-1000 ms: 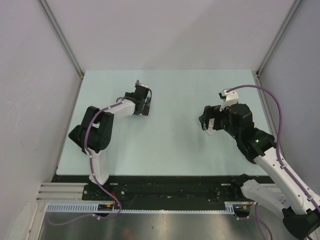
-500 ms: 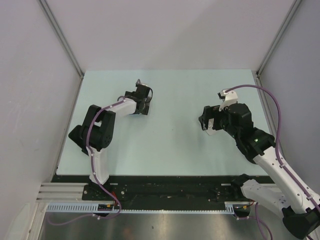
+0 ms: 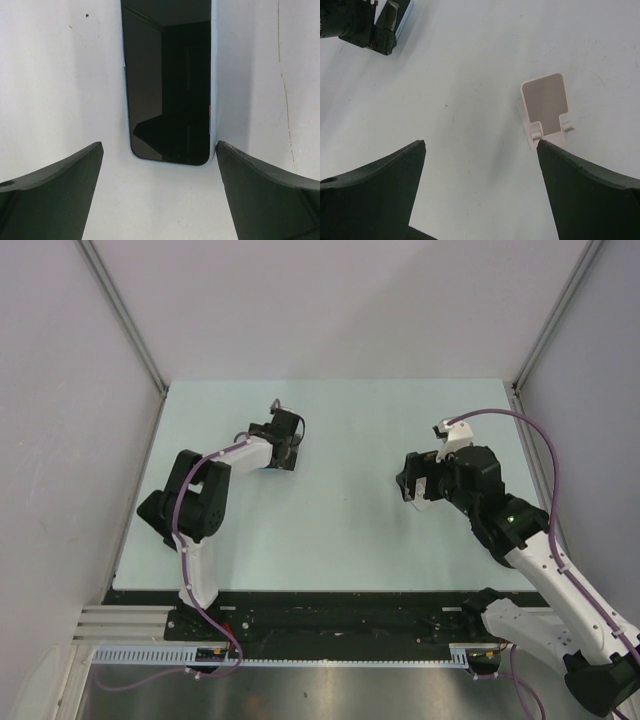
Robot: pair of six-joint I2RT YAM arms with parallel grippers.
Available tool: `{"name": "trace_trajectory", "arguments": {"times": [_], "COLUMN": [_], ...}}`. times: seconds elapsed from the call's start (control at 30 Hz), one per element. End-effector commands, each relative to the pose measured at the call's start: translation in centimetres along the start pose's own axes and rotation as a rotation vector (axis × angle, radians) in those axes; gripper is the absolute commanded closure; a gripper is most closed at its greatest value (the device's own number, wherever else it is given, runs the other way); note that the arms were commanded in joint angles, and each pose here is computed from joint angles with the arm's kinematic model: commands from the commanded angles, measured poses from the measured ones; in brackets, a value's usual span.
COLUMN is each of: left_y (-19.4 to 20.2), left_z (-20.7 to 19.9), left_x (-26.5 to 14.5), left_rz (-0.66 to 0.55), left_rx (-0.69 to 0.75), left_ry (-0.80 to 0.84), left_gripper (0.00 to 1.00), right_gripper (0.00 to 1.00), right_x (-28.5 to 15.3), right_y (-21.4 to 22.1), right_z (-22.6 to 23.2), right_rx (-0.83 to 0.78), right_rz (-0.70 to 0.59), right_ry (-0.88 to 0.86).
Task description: Remove the phone from the phone stand
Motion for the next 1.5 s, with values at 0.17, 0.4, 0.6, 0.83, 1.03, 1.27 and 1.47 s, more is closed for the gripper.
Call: {"name": "trace_trajectory", "arguments": {"times": [0.17, 0.4, 0.6, 0.83, 1.03, 1.27, 1.47], "left_y": [-1.9, -2.7, -1.1, 2.5, 6.3, 8.4, 8.5], "left_z": [2.5, 5.6, 7.6, 10.2, 10.3, 8.9, 9.3], "left_x": [-7.0, -16.3, -24.4, -29.6, -28.5, -25.3, -25.3], "left_rz": [-0.167, -0.424, -0.664, -0.884, -0.906, -0.821, -0.815], "left_rx": [-0.168, -0.286, -0.294, -0.183, -0.083, -0.065, -0.087], "left_ry": [0.115, 0.313, 0.529, 0.500, 0.387, 0.335, 0.278], "left_gripper": [0.00, 0.00, 0.00, 0.00, 0.00, 0.00, 0.00], "right_gripper": [0.00, 0.00, 0.00, 0.00, 0.00, 0.00, 0.00], "right_x": [1.4, 4.0, 7.2, 10.2, 12.2, 14.2, 15.4], "right_y": [-0.4, -0.9, -0.9, -1.8, -1.0, -0.1, 0.1], "right_z": [-0.3, -0.1, -1.7, -5.3, -6.6, -7.6, -8.4], "right_rx": [-0.034, -0.019, -0.045, -0.087, -0.129, -0.184, -0.224], "right_rz": [0.041, 0.103, 0.158, 0.242, 0.332, 0.384, 0.389], "right_ry": [0.065, 0.123, 0.212, 0.267, 0.186, 0.150, 0.161]}}
Point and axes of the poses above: each gripper's point midway between its finger pads, its own x axis out along the fingers, its own z axis along the line the jaws close on, y = z × x, the point moved 9 cm from there along -x, back along the fingers, and after that the axes turned 14 degrees about x, right-handed, at the moved point
